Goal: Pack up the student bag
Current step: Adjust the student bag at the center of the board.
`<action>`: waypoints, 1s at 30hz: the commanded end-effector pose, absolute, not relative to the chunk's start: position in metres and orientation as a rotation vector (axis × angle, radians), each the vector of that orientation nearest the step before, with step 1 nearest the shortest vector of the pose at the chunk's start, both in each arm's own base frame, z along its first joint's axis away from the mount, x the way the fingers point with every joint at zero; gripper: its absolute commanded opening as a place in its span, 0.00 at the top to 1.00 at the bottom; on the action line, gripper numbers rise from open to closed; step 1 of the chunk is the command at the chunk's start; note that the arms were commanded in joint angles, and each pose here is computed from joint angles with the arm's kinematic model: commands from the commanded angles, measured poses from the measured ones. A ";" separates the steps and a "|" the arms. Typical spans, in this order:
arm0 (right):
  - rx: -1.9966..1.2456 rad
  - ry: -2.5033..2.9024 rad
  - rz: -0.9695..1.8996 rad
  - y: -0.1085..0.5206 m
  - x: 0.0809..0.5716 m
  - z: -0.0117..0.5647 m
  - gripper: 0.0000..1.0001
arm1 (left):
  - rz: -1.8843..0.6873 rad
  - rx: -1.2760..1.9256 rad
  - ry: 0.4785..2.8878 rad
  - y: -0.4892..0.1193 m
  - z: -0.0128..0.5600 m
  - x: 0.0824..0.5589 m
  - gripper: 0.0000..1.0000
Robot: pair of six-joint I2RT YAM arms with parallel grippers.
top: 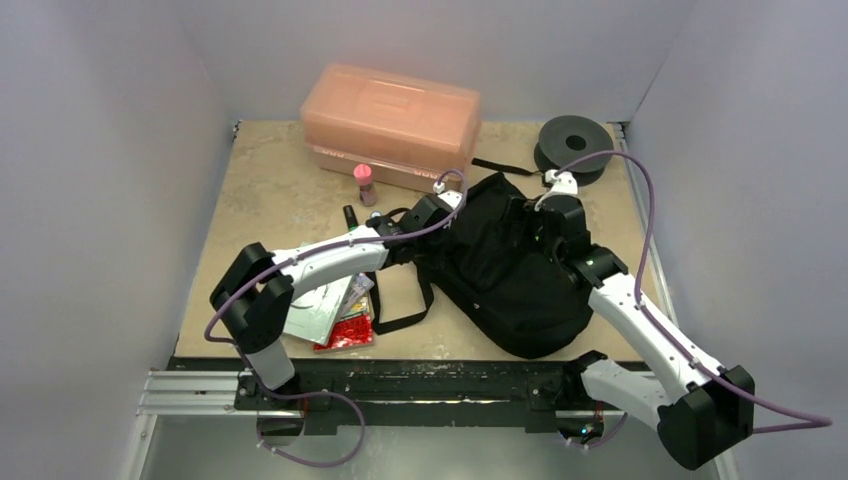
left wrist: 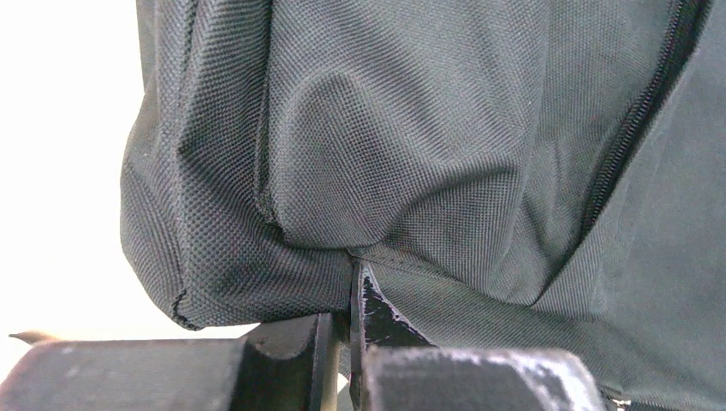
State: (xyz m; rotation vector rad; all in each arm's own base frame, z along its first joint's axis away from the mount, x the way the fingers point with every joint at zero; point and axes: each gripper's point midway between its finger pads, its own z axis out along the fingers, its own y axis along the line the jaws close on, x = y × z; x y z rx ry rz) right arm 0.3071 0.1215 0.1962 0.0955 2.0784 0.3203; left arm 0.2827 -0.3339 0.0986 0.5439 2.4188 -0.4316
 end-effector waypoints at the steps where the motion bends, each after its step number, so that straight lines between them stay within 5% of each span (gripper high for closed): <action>1: 0.194 2.206 0.457 0.138 0.288 0.161 0.08 | -0.349 0.657 2.357 -0.307 0.109 0.299 1.00; 10: -0.221 2.309 1.000 0.233 0.193 0.110 0.10 | -0.511 0.497 2.351 -0.333 0.129 0.321 1.00; 18: -0.305 2.130 1.254 0.270 0.193 0.168 0.10 | -0.558 0.402 2.413 -0.336 0.134 0.323 1.00; 25: 0.252 2.063 0.478 0.151 0.257 0.181 0.10 | -0.663 0.314 2.467 -0.326 0.136 0.297 0.40; 30: 0.410 2.033 0.228 0.078 0.300 0.180 0.27 | -0.852 0.231 2.506 -0.338 0.137 0.275 0.26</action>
